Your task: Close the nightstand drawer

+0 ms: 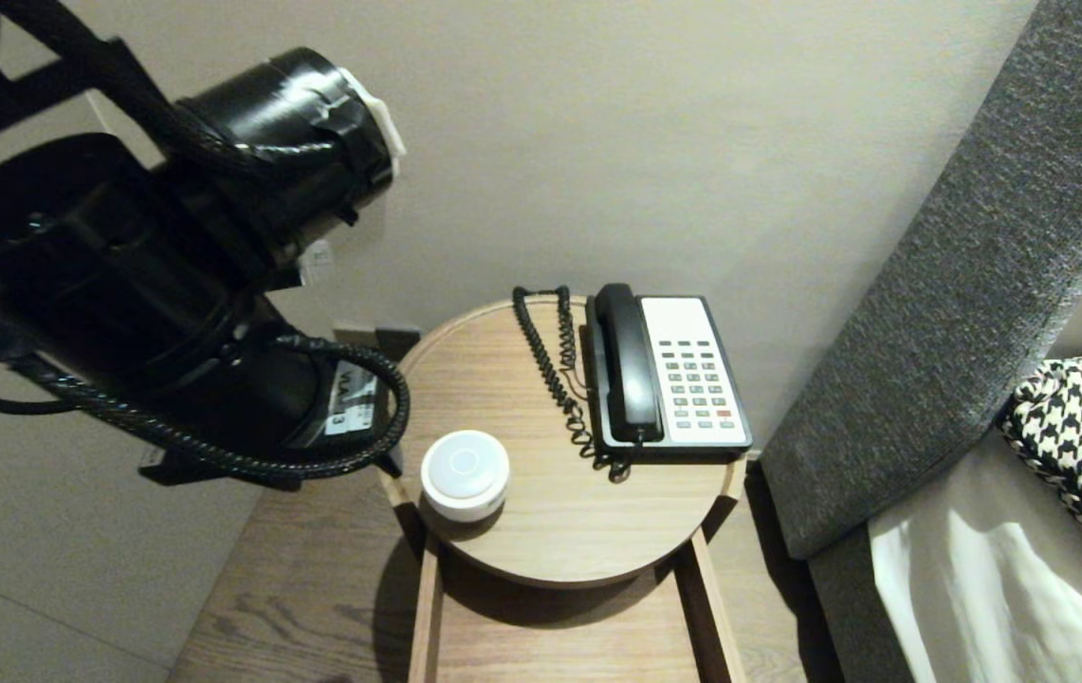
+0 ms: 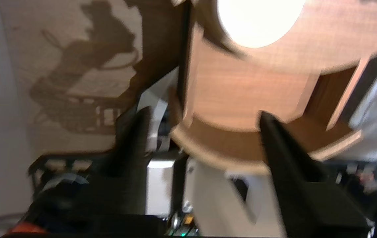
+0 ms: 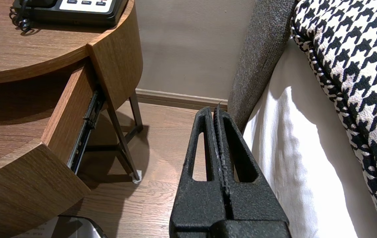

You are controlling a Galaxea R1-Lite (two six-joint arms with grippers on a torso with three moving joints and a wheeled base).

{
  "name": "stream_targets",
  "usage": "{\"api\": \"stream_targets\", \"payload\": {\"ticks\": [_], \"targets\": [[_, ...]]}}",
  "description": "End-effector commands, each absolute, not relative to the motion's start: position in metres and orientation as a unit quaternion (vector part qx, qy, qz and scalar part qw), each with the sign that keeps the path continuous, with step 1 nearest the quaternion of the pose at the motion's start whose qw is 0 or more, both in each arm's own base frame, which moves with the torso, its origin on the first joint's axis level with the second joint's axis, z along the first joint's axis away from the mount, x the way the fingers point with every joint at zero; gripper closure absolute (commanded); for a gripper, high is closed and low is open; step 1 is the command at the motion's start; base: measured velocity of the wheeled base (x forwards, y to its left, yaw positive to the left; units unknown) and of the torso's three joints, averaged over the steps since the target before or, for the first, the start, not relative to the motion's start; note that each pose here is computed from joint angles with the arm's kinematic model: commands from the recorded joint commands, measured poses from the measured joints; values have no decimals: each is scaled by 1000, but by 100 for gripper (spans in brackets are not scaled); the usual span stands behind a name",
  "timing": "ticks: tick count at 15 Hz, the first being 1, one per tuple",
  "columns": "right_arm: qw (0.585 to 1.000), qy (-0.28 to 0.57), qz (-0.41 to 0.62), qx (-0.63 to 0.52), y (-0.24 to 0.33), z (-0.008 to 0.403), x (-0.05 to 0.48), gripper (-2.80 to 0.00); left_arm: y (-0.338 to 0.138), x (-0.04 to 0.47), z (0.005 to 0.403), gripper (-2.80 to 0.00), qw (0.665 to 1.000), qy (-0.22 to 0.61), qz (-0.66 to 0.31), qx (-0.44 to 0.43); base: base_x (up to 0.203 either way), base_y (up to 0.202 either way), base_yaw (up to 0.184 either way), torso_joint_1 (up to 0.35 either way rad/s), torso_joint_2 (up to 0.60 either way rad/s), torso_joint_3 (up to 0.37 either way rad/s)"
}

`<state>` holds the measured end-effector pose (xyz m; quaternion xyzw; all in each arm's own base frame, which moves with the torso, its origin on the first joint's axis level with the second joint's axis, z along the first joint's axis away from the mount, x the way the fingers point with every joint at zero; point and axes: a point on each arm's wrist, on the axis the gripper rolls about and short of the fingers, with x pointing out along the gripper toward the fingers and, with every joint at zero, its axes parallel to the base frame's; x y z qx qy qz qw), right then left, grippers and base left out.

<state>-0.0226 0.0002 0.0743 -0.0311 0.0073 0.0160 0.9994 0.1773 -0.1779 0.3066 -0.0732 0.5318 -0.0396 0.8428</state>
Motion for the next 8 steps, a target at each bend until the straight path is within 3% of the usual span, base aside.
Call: {"api": "stream_targets", "payload": {"ticks": [1, 4, 8], "targets": [[999, 8, 16, -31, 0, 74, -22, 0, -154, 147, 322, 0, 847, 523, -56, -81, 0, 0, 0, 0, 0, 0], [999, 8, 16, -31, 0, 74, -22, 0, -145, 126, 307, 0, 830, 552, -60, -58, 0, 0, 0, 0, 0, 0], [999, 8, 17, -31, 0, 74, -22, 0, -136, 99, 275, 0, 777, 619, -102, -48, 0, 0, 0, 0, 0, 0]]}}
